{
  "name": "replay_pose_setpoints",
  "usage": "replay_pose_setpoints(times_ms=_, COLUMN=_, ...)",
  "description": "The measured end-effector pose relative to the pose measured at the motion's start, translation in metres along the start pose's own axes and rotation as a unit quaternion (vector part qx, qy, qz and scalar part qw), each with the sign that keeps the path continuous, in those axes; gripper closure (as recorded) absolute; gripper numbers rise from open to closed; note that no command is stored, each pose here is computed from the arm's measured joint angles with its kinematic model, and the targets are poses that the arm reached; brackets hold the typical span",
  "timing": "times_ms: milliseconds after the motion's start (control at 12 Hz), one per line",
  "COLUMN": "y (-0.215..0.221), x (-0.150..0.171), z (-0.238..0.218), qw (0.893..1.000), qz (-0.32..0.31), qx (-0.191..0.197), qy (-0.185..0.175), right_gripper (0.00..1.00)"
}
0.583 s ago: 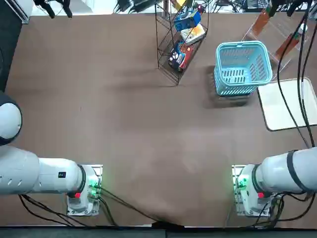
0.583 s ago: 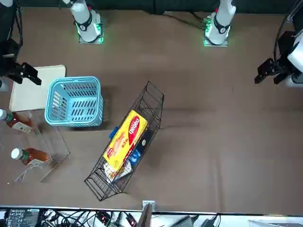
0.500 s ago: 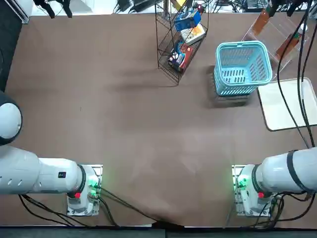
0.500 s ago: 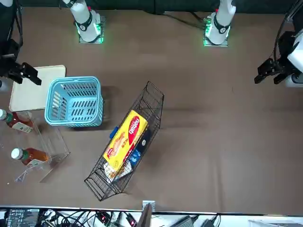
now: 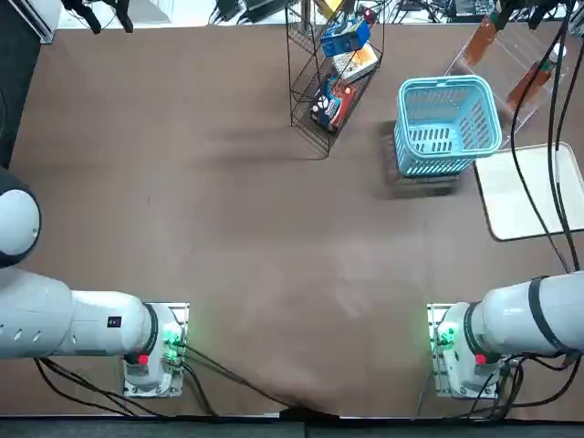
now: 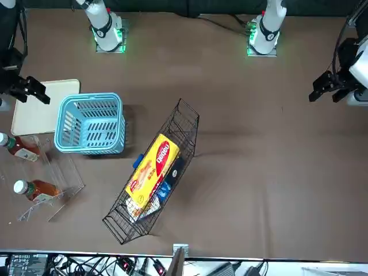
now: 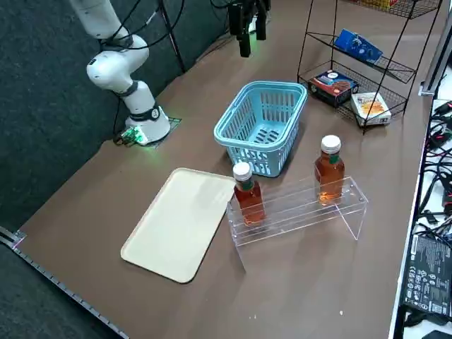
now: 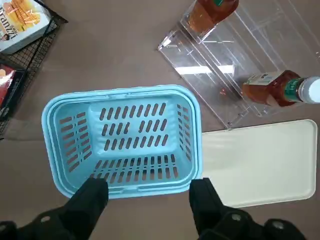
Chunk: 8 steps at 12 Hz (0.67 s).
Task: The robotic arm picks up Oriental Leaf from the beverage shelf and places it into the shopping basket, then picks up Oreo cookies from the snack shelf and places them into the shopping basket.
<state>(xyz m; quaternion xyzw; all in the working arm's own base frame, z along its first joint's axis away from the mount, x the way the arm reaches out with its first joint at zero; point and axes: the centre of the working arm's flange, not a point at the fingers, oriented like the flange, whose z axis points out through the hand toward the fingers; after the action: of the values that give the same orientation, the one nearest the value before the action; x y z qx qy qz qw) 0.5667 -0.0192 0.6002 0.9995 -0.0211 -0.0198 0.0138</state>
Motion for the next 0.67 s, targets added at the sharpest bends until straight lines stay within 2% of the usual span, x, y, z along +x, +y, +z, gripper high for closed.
replay_pose_setpoints(times_ms=667, y=-0.0016, x=-0.0006, z=-0.0012, qw=1.000, qz=-0.002, qx=0.000, qy=0.001, right_gripper=0.00)
